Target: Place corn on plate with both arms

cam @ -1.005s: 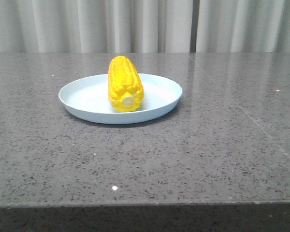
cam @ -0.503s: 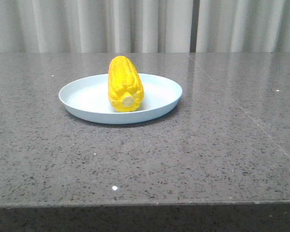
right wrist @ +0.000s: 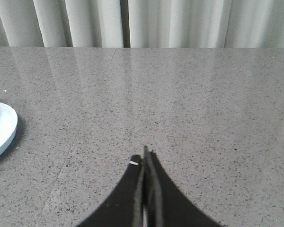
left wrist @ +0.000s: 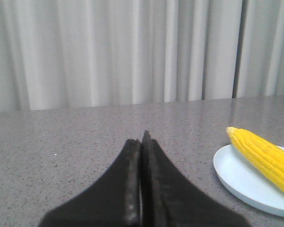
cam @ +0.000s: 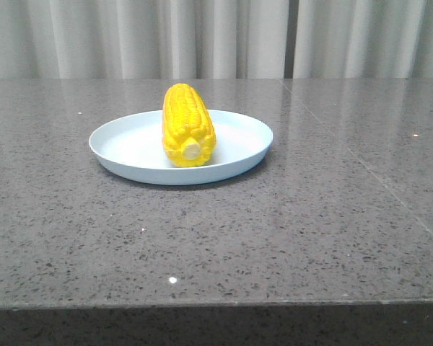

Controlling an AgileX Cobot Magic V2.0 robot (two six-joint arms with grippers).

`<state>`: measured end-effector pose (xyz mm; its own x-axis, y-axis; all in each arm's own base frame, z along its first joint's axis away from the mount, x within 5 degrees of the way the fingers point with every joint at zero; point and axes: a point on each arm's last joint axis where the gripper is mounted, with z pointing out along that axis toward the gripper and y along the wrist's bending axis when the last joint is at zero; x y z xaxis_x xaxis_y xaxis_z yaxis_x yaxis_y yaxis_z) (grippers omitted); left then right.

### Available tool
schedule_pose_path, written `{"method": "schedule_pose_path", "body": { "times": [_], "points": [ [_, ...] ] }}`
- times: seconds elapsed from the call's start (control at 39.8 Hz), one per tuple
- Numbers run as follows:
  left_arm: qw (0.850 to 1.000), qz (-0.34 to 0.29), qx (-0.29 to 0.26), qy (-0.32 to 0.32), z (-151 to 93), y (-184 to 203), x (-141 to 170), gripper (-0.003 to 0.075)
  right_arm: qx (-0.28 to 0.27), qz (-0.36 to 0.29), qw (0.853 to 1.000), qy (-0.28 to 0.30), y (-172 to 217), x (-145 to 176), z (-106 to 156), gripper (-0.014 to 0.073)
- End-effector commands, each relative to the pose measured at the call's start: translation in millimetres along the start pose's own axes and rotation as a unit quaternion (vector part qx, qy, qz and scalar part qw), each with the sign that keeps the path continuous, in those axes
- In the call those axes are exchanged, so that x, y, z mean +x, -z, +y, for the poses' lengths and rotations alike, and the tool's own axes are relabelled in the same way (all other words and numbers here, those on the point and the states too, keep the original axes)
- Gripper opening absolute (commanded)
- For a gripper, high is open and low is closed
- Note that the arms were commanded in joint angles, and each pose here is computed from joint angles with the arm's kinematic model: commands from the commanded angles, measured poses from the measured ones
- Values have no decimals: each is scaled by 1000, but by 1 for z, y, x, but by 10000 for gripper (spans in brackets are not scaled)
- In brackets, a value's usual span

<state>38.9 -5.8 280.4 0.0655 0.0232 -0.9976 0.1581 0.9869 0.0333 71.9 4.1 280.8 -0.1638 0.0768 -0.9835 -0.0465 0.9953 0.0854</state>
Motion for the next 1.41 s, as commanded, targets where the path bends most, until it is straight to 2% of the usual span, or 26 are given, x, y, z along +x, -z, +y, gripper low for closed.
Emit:
{"method": "schedule_pose_path", "body": {
  "times": [0.0,0.18,0.33,0.5,0.63,1.38],
  "points": [
    [999,-46,-20,-2,1,4,3,-20,-4,-54,998,12,2,-16,1,-69],
    [998,-17,-65,1,4,-2,31,-20,-4,-54,998,12,2,-16,1,-69],
    [997,-2,-82,1,6,-6,49,-20,-4,-54,998,12,2,-16,1,-69],
    [996,-23,-87,-2,7,-10,69,-20,-4,-54,998,12,2,-16,1,-69],
    [996,-7,-87,0,7,-10,72,-20,-4,-54,998,12,2,-16,1,-69],
    [996,-6,-87,0,7,-10,72,-20,-4,-54,998,12,2,-16,1,-69]
  ]
}}
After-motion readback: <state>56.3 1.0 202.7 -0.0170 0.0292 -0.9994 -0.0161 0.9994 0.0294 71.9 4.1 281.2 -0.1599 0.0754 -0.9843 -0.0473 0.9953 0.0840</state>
